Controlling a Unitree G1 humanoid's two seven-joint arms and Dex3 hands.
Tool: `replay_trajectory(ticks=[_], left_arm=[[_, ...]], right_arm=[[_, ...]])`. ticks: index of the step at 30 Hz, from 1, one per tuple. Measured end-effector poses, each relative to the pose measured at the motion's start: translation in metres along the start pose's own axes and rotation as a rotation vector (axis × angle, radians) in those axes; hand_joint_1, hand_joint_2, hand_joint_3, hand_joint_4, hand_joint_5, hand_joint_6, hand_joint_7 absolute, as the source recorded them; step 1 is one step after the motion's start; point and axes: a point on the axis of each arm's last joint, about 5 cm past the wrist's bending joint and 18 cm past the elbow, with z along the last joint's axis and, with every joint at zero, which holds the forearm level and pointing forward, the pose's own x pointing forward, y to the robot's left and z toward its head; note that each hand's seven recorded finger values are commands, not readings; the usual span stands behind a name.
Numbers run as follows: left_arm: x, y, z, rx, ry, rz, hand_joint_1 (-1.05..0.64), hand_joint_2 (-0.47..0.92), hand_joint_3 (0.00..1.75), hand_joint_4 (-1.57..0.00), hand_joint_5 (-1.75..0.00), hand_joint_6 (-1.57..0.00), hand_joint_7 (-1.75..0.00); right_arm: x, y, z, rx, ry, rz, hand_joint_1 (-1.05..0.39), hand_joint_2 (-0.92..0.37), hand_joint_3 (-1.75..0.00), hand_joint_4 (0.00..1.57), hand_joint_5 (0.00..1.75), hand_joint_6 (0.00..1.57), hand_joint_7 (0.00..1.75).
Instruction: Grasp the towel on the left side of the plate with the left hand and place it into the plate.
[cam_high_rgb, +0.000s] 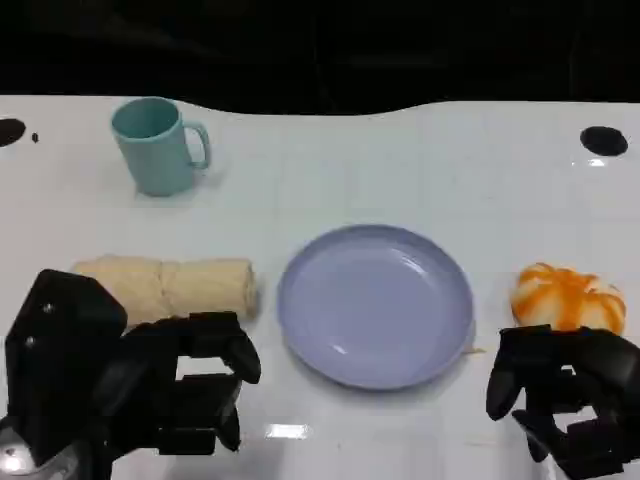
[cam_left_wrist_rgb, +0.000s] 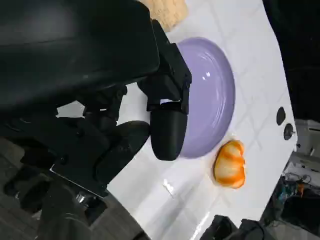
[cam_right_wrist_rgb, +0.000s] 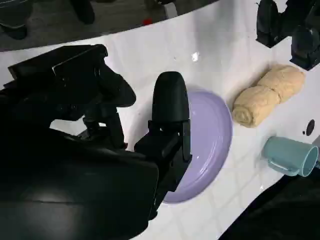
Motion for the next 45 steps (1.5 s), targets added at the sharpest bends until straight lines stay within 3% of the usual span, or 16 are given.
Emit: replay_trajectory(ticks=[31, 34, 38, 42, 43, 45], left_arm=[[-0.0001, 0.0006, -0.0001, 0.002, -0.001, -0.001, -0.11, 0.53, 1.23, -0.75, -1.75, -0.7, -1.6], [-0.0002, 0.0006, -0.0001, 0.003, -0.002, 0.0, -0.1, 0.56, 1.2, -0.69, -1.75, -0.67, -1.54], [-0.0002, 0.0006, 0.0004, 0.009, -0.016, 0.002, -0.08, 0.55, 1.18, -0.63, -1.69, -0.67, -1.4], [-0.0003, -0.0007, 0.0013, 0.035, -0.068, 0.026, -0.12, 0.55, 1.06, -0.66, -1.51, -0.77, -0.95], [-0.0006, -0.0012, 0.0008, 0.048, -0.077, 0.045, -0.12, 0.56, 1.03, -0.65, -1.5, -0.78, -0.9], [-0.0012, -0.0022, -0.0004, 0.082, -0.086, 0.078, -0.13, 0.64, 0.86, -0.54, -1.34, -0.7, -0.65]], right_arm=[[0.0, 0.0, 0.0001, 0.0, 0.0, 0.0, 0.1, -0.64, -1.02, 0.68, 1.68, 0.67, 1.43], [0.0, 0.0, 0.0001, 0.0, 0.0, 0.0, 0.1, -0.63, -1.02, 0.68, 1.68, 0.67, 1.43], [0.0, 0.0, 0.0001, 0.0, 0.0, 0.0, 0.09, -0.64, -1.01, 0.68, 1.68, 0.67, 1.43], [0.0001, 0.0, 0.0001, 0.0, 0.0, 0.0, 0.09, -0.63, -1.01, 0.68, 1.69, 0.67, 1.43], [0.0001, 0.0, 0.0001, 0.0, 0.0, 0.001, 0.09, -0.63, -1.01, 0.68, 1.69, 0.67, 1.43], [0.0002, 0.0001, 0.0001, 0.0, 0.0, 0.001, 0.09, -0.64, -1.01, 0.68, 1.69, 0.67, 1.44]])
